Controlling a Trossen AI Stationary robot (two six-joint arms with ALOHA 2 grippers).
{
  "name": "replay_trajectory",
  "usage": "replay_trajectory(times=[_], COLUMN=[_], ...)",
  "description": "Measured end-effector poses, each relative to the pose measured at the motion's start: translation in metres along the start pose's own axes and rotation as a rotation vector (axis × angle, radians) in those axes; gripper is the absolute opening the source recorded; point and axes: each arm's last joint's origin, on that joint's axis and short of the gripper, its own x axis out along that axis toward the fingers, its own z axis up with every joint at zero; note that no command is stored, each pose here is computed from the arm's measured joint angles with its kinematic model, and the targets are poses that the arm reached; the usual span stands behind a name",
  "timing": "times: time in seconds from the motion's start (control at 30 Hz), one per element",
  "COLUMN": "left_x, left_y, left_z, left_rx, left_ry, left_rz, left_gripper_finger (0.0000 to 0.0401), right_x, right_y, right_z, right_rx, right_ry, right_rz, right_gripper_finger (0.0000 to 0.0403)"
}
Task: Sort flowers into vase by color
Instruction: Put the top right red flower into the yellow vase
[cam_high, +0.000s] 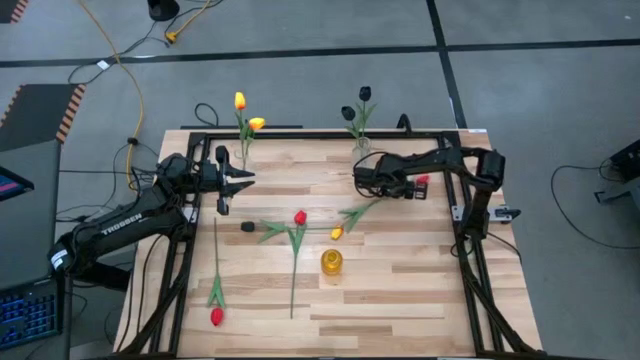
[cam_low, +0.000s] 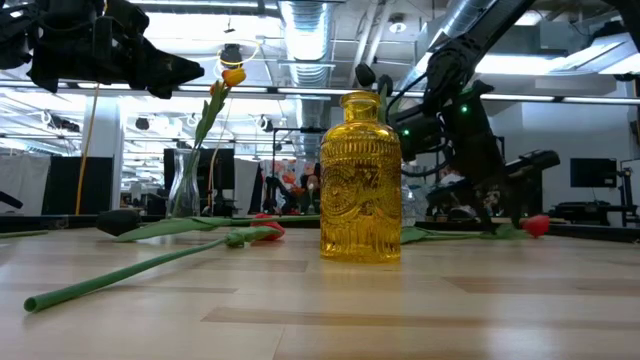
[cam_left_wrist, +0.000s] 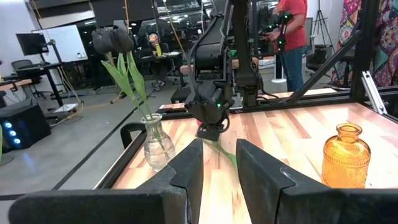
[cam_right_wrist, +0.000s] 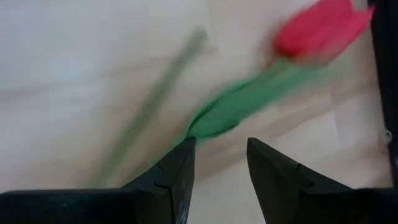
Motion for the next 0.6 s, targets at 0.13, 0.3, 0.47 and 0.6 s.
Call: replay_trajectory(times=[0.13, 0.3, 0.47, 0.6], left_x=[0.000, 0.000, 0.000, 0.000], left_y=[0.000, 0.000, 0.000, 0.000], left_z=[0.000, -0.001, -0.001, -0.001], left_rx=[-0.001, -0.004, -0.006, -0.008], left_ry=[0.001, 0.006, 0.009, 0.011], left_rz=[0.000, 0.000, -0.001, -0.001], left_gripper_finger=[0.0084, 0.0084, 0.0084, 0.0084], right_x=[-0.001, -0.004, -0.014, -0.023], right_y=[0.000, -0.003, -0.004, -0.002], right_z=[-0.007, -0.015, -0.019, -0.018], right_rx=[-0.025, -0.058, -0.082, -0.055], right_ry=[0.023, 0.012, 0.005, 0.001], right_rz=[-0.007, -0.020, -0.026, 0.006], right_gripper_finger=[0.0175, 0.0175, 0.0175, 0.0175])
